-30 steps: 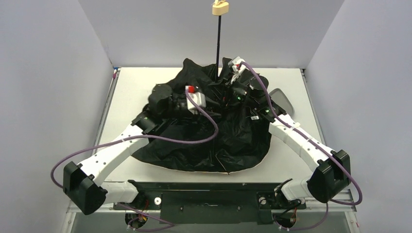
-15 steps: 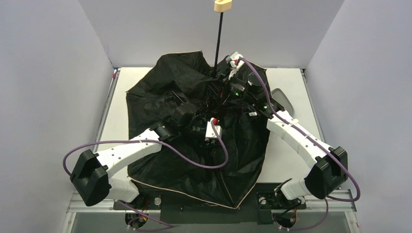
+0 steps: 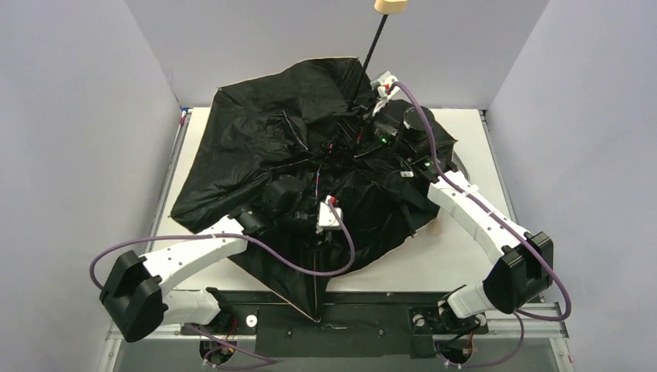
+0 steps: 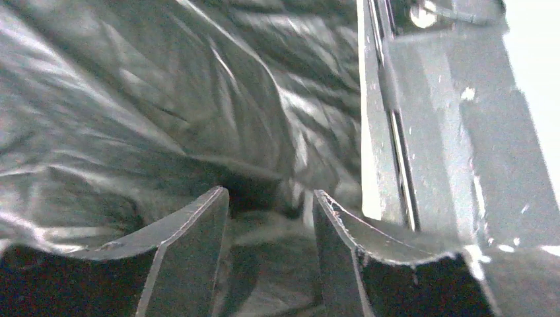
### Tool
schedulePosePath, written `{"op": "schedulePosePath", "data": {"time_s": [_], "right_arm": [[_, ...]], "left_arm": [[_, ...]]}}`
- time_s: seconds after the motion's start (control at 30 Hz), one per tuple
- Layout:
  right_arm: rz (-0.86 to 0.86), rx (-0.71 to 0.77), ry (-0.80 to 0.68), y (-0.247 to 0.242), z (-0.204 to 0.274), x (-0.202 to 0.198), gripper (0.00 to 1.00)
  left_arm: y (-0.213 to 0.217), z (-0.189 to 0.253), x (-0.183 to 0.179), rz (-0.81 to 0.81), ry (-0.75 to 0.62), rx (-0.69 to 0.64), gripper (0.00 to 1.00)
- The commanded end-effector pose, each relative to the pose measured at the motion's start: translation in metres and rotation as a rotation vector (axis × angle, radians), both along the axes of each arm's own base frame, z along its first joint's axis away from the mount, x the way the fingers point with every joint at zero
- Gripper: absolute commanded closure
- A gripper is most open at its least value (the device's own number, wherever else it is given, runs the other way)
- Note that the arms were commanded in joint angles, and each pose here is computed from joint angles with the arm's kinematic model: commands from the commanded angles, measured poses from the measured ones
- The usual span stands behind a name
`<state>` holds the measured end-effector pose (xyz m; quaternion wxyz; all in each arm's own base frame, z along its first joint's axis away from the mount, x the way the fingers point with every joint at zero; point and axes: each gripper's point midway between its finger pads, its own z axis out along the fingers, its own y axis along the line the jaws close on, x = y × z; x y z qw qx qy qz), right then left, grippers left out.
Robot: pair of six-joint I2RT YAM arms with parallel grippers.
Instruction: Open the umbrella
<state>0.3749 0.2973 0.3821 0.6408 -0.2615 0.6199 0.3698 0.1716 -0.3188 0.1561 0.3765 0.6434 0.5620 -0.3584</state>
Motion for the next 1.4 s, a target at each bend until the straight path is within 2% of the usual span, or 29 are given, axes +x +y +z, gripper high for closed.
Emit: {"op": "schedulePosePath", "data": {"time_s": [0.0, 0.1, 0.2, 0.23, 0.3, 0.47, 0.57, 0.63, 0.7, 0.83, 0.87, 0.9, 1.0, 1.07, 1.2, 1.23, 1.37], "right_arm": [[0.026, 0.084, -0.158, -0.008, 0.053, -0.02, 1.0], [0.013, 0.052, -0.16, -0.008, 0.045, -0.021, 1.0], [0.01, 0.04, -0.156, -0.009, 0.04, -0.024, 1.0], [0.011, 0.041, -0.157, -0.009, 0.041, -0.026, 1.0], [0.014, 0.042, -0.159, -0.007, 0.041, -0.028, 1.0], [0.035, 0.044, -0.164, -0.002, 0.043, -0.038, 1.0], [0.04, 0.037, -0.167, -0.002, 0.043, -0.042, 1.0], [0.041, 0.021, -0.164, -0.002, 0.039, -0.043, 1.0], [0.031, 0.005, -0.168, -0.004, 0.036, -0.042, 1.0], [0.01, -0.013, -0.163, -0.007, 0.029, -0.032, 1.0], [0.007, -0.015, -0.16, -0.007, 0.027, -0.029, 1.0], [0.003, -0.016, -0.165, -0.009, 0.028, -0.027, 1.0], [0.008, -0.02, -0.173, -0.01, 0.028, -0.025, 1.0], [0.017, -0.013, -0.175, -0.01, 0.031, -0.025, 1.0], [0.049, 0.027, -0.162, -0.006, 0.036, -0.033, 1.0], [0.06, 0.035, -0.157, -0.004, 0.037, -0.036, 1.0], [0.082, 0.044, -0.154, 0.001, 0.039, -0.045, 1.0]], "left_arm": [[-0.017, 0.124, 0.025, 0.12, -0.076, -0.316, 0.52], [-0.015, 0.194, 0.042, 0.204, -0.091, -0.467, 0.51], [-0.001, 0.235, 0.073, 0.379, -0.052, -0.597, 0.52], [0.01, 0.242, 0.093, 0.482, -0.066, -0.622, 0.52], [0.023, 0.248, 0.117, 0.589, -0.075, -0.654, 0.56], [0.039, 0.237, 0.152, 0.697, -0.097, -0.651, 0.63], [0.041, 0.244, 0.151, 0.676, -0.125, -0.691, 0.63], [0.038, 0.25, 0.142, 0.598, -0.165, -0.707, 0.62], [0.029, 0.249, 0.115, 0.42, -0.264, -0.668, 0.56], [0.019, 0.236, 0.061, 0.194, -0.349, -0.566, 0.33], [0.018, 0.221, 0.053, 0.175, -0.322, -0.513, 0.27], [0.017, 0.221, 0.045, 0.149, -0.36, -0.502, 0.24], [0.024, 0.219, 0.044, 0.195, -0.372, -0.491, 0.24], [0.03, 0.226, 0.055, 0.285, -0.357, -0.516, 0.26], [0.042, 0.238, 0.093, 0.489, -0.337, -0.561, 0.43], [0.041, 0.238, 0.102, 0.518, -0.329, -0.559, 0.49], [0.036, 0.235, 0.124, 0.572, -0.313, -0.559, 0.57]]}}
